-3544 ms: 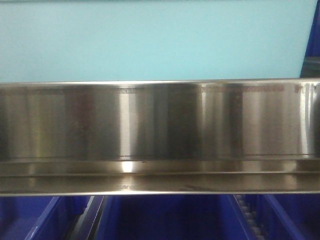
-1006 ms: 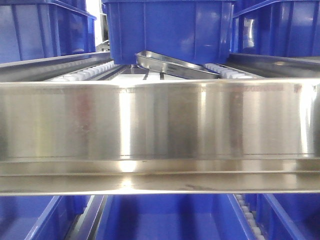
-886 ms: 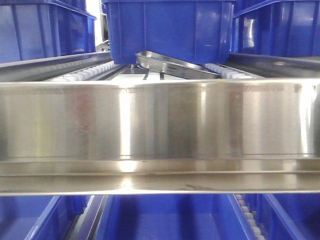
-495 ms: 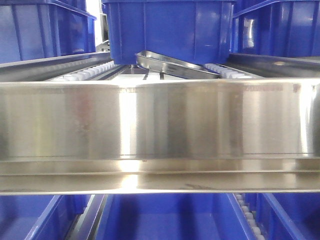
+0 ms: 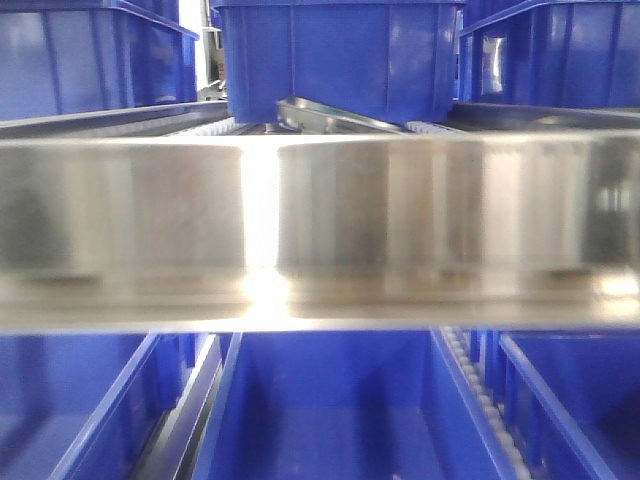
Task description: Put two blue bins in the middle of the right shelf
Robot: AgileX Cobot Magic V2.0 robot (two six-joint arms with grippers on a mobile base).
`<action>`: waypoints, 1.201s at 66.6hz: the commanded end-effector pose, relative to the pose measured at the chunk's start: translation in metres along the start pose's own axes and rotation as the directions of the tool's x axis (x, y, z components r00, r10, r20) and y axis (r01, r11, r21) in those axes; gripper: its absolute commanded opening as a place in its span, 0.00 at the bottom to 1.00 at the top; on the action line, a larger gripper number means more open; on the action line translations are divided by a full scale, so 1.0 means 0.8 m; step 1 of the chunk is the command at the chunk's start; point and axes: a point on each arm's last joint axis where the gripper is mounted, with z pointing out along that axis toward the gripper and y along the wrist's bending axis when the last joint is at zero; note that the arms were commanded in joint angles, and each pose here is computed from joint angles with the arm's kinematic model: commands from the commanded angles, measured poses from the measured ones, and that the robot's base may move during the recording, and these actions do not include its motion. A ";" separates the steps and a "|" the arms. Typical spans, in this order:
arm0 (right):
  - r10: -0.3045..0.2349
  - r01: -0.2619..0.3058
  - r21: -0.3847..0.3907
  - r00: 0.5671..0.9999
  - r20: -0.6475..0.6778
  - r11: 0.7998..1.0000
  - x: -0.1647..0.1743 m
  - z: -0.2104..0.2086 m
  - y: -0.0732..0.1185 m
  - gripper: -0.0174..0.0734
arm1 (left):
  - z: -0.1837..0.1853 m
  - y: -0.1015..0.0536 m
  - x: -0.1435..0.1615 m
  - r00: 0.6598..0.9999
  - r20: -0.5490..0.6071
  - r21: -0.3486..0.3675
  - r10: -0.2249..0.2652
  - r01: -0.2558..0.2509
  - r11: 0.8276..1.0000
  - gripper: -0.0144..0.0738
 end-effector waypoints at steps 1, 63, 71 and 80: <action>-0.005 0.006 -0.022 0.999 0.050 1.000 -0.006 -0.001 0.004 0.02 | -0.014 -0.009 -0.007 0.998 0.057 0.076 -0.018 0.014 0.997 0.04; -0.005 0.006 -0.024 0.999 0.054 1.000 -0.007 -0.001 0.004 0.02 | -0.014 -0.008 -0.007 0.998 0.060 0.070 -0.016 0.011 0.997 0.04; -0.005 0.006 -0.024 0.999 0.054 1.000 -0.007 -0.001 0.004 0.02 | -0.014 -0.008 -0.007 0.998 0.060 0.070 -0.016 0.011 0.997 0.04; -0.005 0.006 -0.024 0.999 0.054 1.000 -0.007 -0.001 0.004 0.02 | -0.014 -0.008 -0.007 0.998 0.060 0.070 -0.016 0.011 0.997 0.04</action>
